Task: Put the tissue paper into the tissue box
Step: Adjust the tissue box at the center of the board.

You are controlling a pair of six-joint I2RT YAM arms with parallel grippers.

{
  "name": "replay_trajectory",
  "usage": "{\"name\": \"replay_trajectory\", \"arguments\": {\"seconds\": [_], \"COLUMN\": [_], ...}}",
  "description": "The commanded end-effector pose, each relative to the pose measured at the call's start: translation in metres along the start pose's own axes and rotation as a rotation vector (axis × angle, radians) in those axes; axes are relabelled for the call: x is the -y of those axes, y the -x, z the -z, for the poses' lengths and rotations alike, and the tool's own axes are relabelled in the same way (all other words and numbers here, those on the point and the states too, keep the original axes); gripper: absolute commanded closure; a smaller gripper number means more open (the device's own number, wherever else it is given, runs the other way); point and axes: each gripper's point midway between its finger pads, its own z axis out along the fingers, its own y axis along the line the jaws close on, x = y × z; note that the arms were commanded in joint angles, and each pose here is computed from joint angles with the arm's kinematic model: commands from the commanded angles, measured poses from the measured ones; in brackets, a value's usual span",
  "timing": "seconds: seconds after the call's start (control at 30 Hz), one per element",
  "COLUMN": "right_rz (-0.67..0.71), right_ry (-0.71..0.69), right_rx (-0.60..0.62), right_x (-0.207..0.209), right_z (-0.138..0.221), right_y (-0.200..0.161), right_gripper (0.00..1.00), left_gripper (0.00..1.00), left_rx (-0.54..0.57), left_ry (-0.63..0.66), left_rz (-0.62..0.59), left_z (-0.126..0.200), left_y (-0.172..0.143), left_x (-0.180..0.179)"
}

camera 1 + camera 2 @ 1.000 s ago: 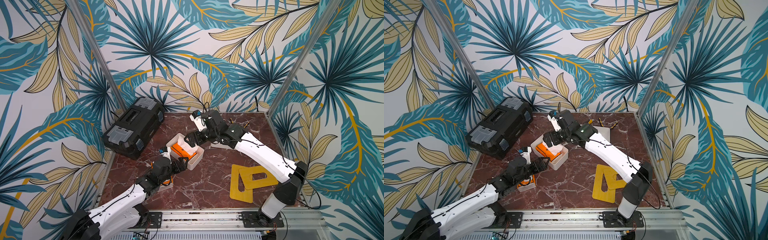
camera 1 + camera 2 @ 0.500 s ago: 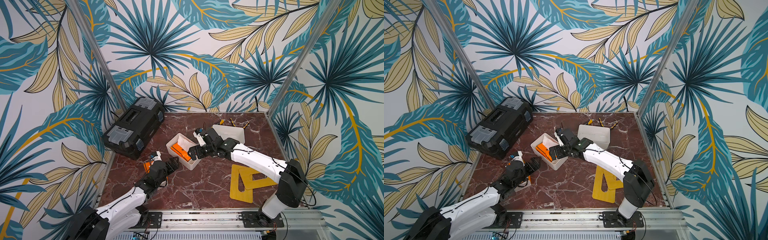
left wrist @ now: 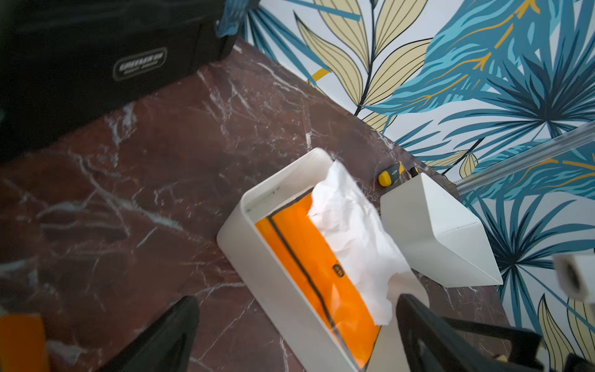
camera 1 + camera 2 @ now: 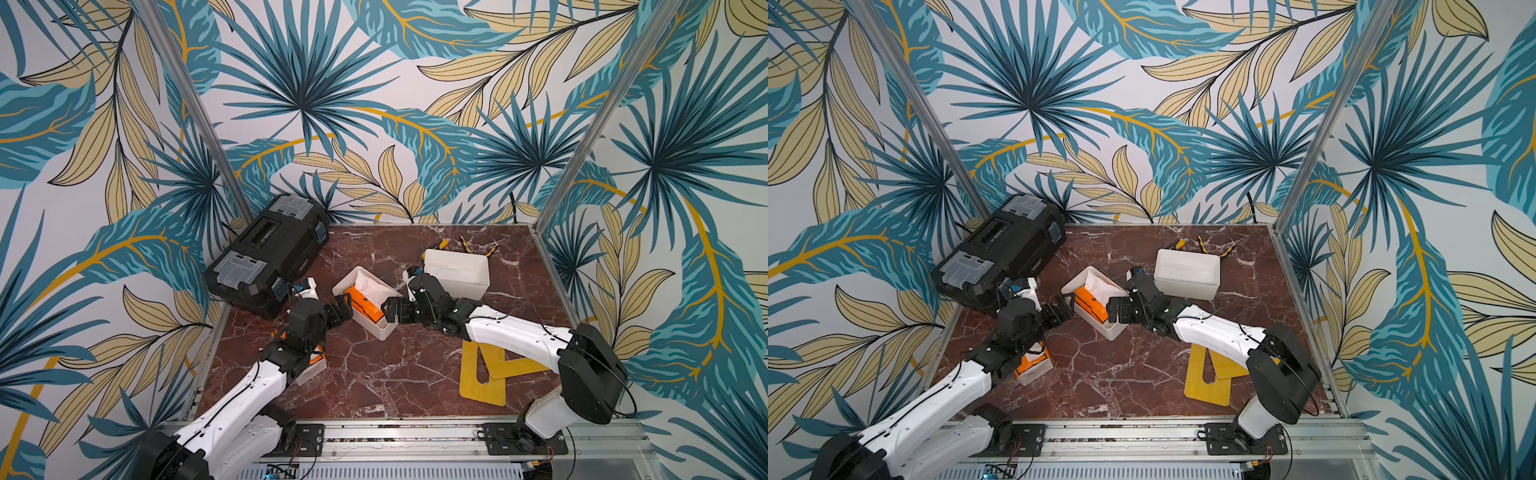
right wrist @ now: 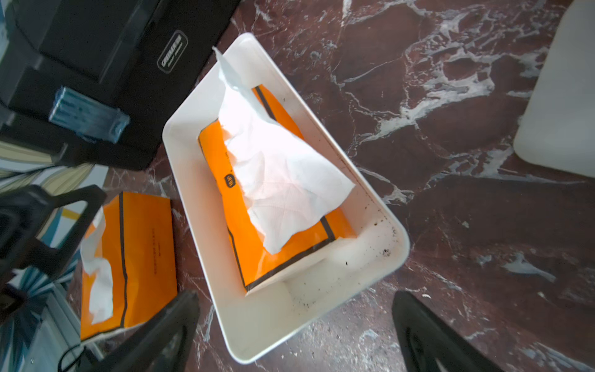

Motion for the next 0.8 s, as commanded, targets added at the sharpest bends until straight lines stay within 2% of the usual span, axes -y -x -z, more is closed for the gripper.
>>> {"name": "replay_trajectory", "arguments": {"seconds": [0.0,0.23,0.43,0.6,0.77], "right_rz": [-0.174,-0.253,-0.264,-0.262,-0.25], "right_ry": [0.066,0.142,0.105,0.096,0.114], "right_rx": [0.132,0.135,0.139,0.151,0.141], "right_x": [-0.009,-0.027,-0.021,-0.018,-0.024], "right_z": [-0.001,-0.02,-0.028,-0.032,-0.039], "right_y": [0.015,-0.004,-0.009,-0.008,-0.007], "right_gripper": [0.0,0.0,0.0,0.0,0.0], "left_gripper": [0.0,0.0,0.0,0.0,0.0], "left_rx": [-0.007,-0.159,-0.243,-0.294,-0.323], "left_ry": [-0.035,-0.09,-0.078,-0.039,-0.075], "left_rz": [-0.109,-0.096,-0.045,-0.063,-0.036], "left_z": [-0.017,-0.092,-0.141,-0.156,-0.152], "left_y": [0.028,0.043,0.045,0.033,0.019], "left_x": [0.023,0.038,0.016,0.001,0.002]}}
